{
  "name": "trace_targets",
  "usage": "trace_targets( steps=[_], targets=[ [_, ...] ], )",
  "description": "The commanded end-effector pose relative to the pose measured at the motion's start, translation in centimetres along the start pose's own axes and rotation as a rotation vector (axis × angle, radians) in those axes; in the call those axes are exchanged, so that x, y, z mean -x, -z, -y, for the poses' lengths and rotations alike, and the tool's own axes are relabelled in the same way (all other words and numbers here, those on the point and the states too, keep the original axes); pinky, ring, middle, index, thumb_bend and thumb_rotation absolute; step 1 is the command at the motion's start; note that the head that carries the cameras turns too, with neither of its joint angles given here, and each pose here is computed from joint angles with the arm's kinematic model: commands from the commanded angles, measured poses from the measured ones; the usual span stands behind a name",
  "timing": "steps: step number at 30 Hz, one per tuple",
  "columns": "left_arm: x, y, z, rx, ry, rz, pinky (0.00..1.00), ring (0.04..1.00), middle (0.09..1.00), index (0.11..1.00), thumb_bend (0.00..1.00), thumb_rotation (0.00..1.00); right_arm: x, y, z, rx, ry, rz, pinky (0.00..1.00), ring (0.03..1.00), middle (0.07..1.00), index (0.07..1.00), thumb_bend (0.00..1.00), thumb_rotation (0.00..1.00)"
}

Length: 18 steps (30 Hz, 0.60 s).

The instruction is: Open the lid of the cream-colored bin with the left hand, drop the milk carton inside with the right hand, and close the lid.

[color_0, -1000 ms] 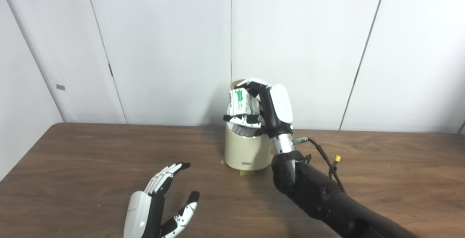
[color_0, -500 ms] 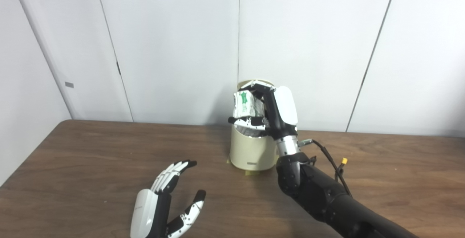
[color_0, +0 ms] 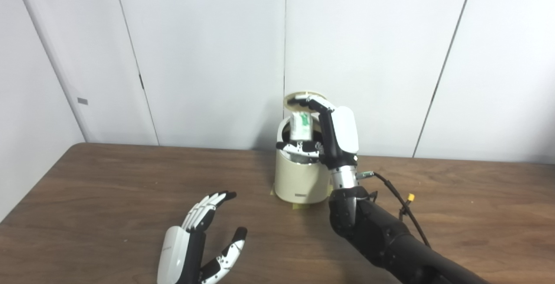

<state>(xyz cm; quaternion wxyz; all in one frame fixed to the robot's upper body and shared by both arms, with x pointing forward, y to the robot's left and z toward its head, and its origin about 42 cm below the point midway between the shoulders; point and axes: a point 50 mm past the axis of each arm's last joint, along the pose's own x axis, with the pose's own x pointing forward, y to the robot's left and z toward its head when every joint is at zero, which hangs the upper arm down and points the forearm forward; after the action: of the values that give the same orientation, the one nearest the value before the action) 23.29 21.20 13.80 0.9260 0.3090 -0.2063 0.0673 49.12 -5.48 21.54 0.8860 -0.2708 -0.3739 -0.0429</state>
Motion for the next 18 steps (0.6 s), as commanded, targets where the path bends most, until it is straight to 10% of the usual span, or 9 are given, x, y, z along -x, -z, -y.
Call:
trace_targets(
  steps=[1,18],
  targets=[
    [3.29,0.06,1.79,0.050,0.018,-0.108,0.90,0.889,0.857,0.817,0.39,0.54,-3.18,-1.69,0.81,-0.039,0.068,0.068,0.68,0.806,0.837,0.784,0.80,0.00],
    [2.98,0.21,1.94,0.050,0.020,-0.109,0.90,0.889,0.859,0.818,0.39,0.57,-3.05,-1.40,0.94,-0.054,0.074,0.036,0.68,0.758,0.785,0.750,0.78,0.03]
  ],
)
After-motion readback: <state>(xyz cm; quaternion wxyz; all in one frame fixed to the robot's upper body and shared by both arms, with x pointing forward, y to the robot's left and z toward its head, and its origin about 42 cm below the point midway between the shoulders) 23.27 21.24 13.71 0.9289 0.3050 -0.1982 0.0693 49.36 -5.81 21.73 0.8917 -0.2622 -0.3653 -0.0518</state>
